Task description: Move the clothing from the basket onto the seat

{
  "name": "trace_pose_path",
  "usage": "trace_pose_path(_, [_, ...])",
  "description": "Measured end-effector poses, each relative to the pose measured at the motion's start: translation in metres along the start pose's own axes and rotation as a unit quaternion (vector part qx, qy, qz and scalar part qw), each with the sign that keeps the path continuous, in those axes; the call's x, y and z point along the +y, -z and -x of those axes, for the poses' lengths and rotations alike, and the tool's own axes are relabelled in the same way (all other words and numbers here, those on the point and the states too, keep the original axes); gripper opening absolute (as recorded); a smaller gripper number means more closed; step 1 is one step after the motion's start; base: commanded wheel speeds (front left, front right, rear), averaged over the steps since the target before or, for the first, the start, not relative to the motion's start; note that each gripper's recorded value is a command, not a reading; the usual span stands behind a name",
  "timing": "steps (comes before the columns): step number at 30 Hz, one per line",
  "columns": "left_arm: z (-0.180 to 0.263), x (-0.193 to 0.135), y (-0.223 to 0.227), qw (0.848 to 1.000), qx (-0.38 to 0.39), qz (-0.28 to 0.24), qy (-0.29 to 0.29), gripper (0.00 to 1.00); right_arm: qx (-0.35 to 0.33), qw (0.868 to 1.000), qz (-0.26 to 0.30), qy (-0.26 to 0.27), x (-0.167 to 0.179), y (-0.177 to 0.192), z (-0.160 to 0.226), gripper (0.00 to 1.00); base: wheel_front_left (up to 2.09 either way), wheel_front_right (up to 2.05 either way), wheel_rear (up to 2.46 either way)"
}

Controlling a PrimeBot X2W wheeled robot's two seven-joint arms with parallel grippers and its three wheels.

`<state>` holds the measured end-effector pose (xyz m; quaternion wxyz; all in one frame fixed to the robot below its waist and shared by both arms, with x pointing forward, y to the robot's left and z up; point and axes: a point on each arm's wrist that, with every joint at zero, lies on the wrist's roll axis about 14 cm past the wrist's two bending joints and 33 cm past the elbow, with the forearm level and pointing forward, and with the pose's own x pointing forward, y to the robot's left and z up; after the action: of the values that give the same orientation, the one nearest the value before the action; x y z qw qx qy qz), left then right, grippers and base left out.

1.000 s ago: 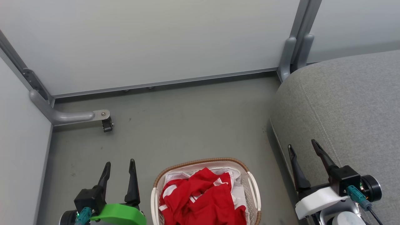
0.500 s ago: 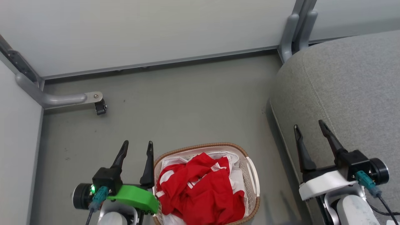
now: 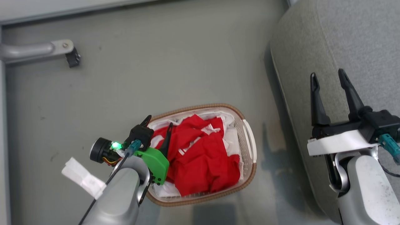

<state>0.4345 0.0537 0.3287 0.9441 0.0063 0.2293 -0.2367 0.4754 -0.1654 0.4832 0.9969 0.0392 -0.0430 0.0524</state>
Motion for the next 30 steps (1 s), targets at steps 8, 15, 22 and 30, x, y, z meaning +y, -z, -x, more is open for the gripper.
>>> trace_pose_path(8, [-0.025,-0.004,0.096,0.983,0.176,-0.024,0.046,1.0,0.03,0.999,-0.014,0.021,-0.019,0.037,-0.012,1.0,0.0,0.0,0.0])
trace_pose_path(15, [-0.043,-0.014,0.144,0.964,0.246,-0.041,0.088,1.0,0.058,0.997,-0.015,0.045,-0.039,0.065,-0.011,1.0,0.0,0.0,0.0])
trace_pose_path(22, [-0.061,-0.029,0.171,0.955,0.271,-0.037,0.116,1.0,0.081,0.995,-0.013,0.057,-0.051,0.088,-0.01,1.0,0.0,0.0,0.0])
trace_pose_path(30, [-0.075,-0.008,0.19,0.954,0.285,-0.047,0.08,1.0,0.098,0.993,-0.011,0.063,-0.057,0.103,-0.008,1.0,0.0,0.0,0.0])
